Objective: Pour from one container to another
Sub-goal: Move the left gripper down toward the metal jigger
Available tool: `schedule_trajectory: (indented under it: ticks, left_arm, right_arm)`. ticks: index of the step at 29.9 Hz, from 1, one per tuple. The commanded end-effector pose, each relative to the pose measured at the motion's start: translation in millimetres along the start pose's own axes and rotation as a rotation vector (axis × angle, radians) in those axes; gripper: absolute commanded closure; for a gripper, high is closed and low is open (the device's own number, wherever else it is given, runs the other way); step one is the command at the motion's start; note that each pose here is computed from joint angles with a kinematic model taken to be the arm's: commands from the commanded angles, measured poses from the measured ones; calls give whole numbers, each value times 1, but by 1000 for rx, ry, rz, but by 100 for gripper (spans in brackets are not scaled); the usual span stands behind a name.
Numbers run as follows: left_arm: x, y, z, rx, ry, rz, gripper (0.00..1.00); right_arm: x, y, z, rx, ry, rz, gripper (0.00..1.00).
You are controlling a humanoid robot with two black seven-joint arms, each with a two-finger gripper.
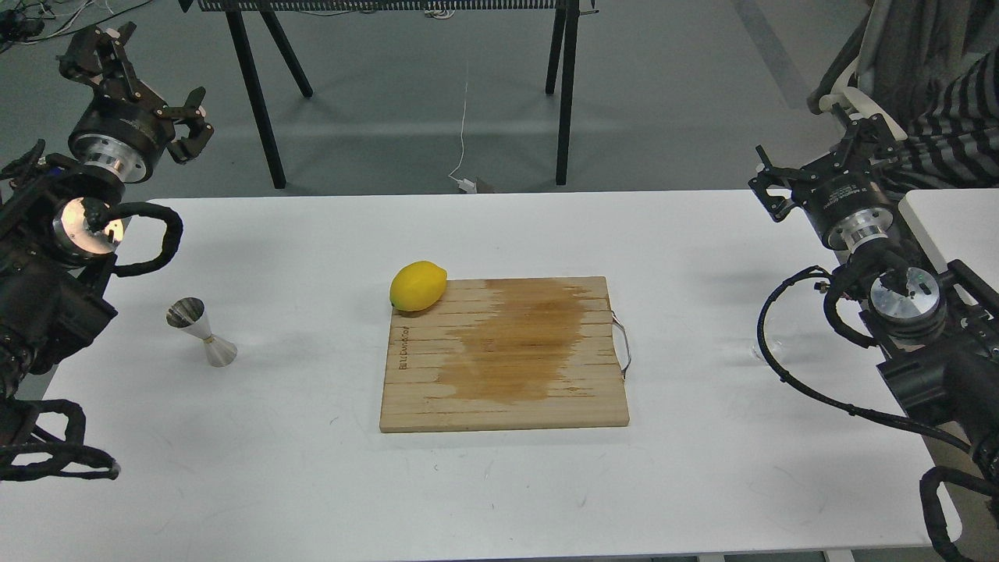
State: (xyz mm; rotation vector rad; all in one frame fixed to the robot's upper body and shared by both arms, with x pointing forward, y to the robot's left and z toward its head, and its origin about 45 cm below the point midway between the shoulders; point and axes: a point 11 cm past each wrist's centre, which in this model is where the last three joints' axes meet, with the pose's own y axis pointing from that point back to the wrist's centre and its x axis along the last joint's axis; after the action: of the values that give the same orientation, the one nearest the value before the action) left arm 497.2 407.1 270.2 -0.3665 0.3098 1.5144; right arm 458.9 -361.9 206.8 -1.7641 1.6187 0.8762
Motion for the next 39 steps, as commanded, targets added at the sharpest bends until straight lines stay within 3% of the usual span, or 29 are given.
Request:
schedule_trajectory:
  ticks: [1, 5, 11, 18, 23, 31, 39]
  left_arm:
    - [-10, -5, 1, 21, -47, -30, 0]
    - [-22, -10, 6, 39, -106, -76, 0]
    - [-34, 0, 50, 92, -395, -226, 0]
    - [-21, 53, 91, 214, -994, -350, 0]
    - [-7, 109, 112, 286, -1255, -378, 0]
    - [33, 191, 66, 468, -1480, -369, 0]
    - [62, 222, 43, 537, -1707, -400, 0]
  right_arm:
    - [-3, -1, 0, 0, -1, -9, 1]
    - [-5, -2, -3, 3, 2, -15, 1]
    - [-8, -4, -7, 9, 4, -15, 1]
    - [-8, -5, -5, 15, -6, -15, 1]
    - [-11, -6, -6, 25, -22, -20, 1]
    - [-12, -8, -9, 24, -11, -22, 1]
    - [-16, -10, -14, 31, -6, -29, 1]
